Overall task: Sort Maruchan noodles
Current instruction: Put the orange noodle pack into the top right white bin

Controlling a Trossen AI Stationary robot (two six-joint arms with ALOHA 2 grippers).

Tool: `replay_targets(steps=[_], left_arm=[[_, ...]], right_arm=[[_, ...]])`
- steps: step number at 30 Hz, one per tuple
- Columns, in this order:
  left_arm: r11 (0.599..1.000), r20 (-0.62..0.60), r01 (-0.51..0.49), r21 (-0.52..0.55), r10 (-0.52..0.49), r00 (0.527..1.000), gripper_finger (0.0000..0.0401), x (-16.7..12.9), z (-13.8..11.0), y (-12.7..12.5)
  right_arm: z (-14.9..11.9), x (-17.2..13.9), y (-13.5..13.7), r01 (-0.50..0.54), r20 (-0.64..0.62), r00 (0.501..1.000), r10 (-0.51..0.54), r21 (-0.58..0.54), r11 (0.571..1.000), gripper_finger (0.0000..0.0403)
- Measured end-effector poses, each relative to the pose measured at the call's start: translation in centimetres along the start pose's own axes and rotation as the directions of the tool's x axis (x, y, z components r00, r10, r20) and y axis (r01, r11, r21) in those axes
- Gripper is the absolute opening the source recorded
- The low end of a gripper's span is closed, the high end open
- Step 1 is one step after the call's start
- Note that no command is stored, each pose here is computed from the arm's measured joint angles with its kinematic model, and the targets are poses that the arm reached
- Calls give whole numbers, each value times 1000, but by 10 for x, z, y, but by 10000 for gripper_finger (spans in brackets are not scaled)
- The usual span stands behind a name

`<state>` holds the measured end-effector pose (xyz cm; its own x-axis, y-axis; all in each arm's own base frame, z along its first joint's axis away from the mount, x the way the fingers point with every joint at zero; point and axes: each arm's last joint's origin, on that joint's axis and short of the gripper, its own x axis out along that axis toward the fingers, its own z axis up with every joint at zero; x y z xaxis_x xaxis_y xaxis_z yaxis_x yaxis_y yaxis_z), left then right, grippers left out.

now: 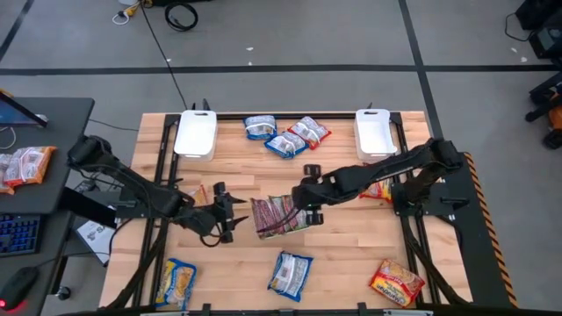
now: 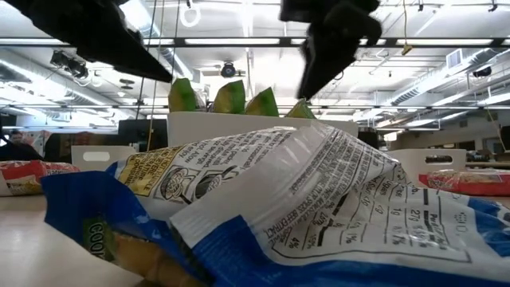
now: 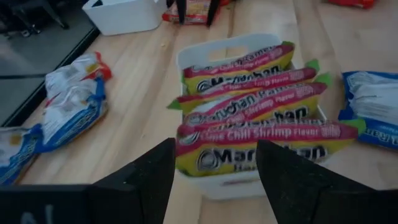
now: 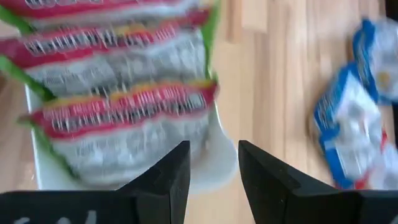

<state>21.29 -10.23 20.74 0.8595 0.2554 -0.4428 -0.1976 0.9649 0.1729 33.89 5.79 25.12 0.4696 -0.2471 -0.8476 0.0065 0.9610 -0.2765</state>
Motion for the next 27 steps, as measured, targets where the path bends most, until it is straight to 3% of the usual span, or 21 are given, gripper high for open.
replay_targets(steps=[4, 9, 13, 16, 22, 27], left_arm=[[999, -14, 34, -36, -35, 999, 226, -14, -2, -3], [990, -15, 104, -90, -106, 994, 226, -27, -8, -17], [984, -7, 143, -111, -145, 989, 226, -38, -16, -33], [982, 6, 160, -102, -160, 987, 226, -47, -23, -44], [983, 25, 163, -84, -161, 987, 226, -59, -38, -62], [987, 22, 148, -66, -147, 989, 226, -61, -49, -71]], right_arm=[[-20, -18, -14, 49, -153, 988, -23, 167, 985, 142], [-45, -41, -28, 204, -331, 937, -111, 261, 943, 142], [-60, -63, -33, 397, -395, 884, -250, 351, 848, 142], [-71, -75, -35, 463, -439, 856, -272, 421, 780, 142], [-104, -67, -33, 524, -548, 817, -182, 573, 630, 142], [-142, -40, -26, 627, -696, 715, -71, 593, 506, 142]])
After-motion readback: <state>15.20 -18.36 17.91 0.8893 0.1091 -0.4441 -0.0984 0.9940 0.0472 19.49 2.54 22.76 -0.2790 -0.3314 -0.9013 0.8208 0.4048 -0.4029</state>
